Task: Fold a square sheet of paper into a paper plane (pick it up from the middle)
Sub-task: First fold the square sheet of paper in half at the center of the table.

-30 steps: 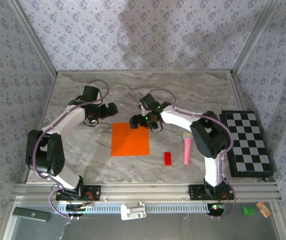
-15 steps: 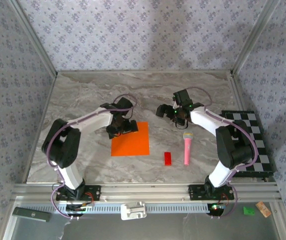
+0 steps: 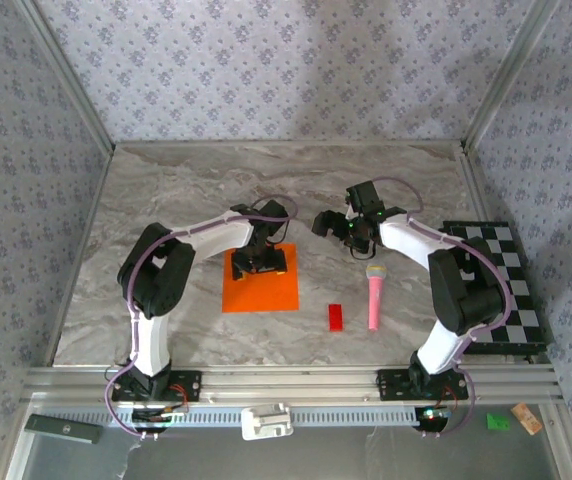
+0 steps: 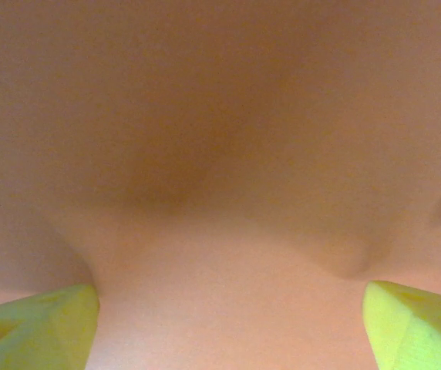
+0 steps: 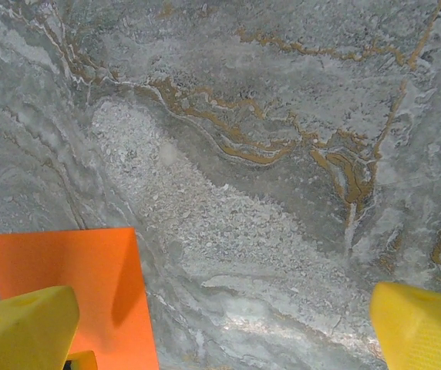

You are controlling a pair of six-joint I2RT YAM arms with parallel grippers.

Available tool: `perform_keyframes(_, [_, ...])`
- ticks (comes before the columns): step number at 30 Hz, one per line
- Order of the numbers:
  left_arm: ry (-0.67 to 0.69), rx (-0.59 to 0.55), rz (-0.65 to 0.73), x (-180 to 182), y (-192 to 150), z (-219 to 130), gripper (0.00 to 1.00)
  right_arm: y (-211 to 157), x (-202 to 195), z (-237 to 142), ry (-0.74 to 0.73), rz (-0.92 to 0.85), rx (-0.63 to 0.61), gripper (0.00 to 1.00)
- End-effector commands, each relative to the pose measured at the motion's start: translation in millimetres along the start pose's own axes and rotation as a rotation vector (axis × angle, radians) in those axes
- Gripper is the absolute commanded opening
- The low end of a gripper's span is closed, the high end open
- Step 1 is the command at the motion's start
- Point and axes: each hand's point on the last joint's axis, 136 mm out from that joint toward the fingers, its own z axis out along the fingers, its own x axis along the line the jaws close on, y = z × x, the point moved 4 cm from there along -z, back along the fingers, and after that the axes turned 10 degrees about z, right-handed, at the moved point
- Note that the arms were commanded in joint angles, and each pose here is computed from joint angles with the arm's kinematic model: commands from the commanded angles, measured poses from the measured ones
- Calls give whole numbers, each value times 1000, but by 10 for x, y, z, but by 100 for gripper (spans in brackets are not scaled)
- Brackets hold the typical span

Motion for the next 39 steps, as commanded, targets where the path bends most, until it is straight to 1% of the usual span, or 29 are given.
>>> perform_keyframes(1, [61,37,27,76,-75,48,85,-25,-68,41,-14,35,15,98])
perform_keyframes(7, [70,52,47,104,-106,167,82,-40,-94,60,-20,52,18,97])
perform_keyframes(18, [89,96,57,151,-177,337,79,-41,-97,41,-24,57,13,97])
perform_keyframes(25, [78,91,64,141,-178,346,77,-44,-110,47,-30,62,14,97])
perform_keyframes(29, [64,74,65,126,-163,308,74,-46,-108,47,-30,64,15,97])
perform_keyframes(30, [58,66,67,119,-152,282,73,-40,-107,46,-30,65,13,97])
perform_keyframes(34, [-18,-17,70,21,-50,19,58,-18,-93,28,-26,66,6,97])
perform_keyframes(36, [-113,-77,72,-74,25,-186,50,-1,-78,9,-20,67,-1,97])
perform_keyframes(38, [-261,-157,74,-202,128,-432,42,27,-60,-19,-6,65,-12,97])
perform_keyframes(39, [-334,-185,76,-252,165,-538,39,44,-58,-34,2,66,-18,97])
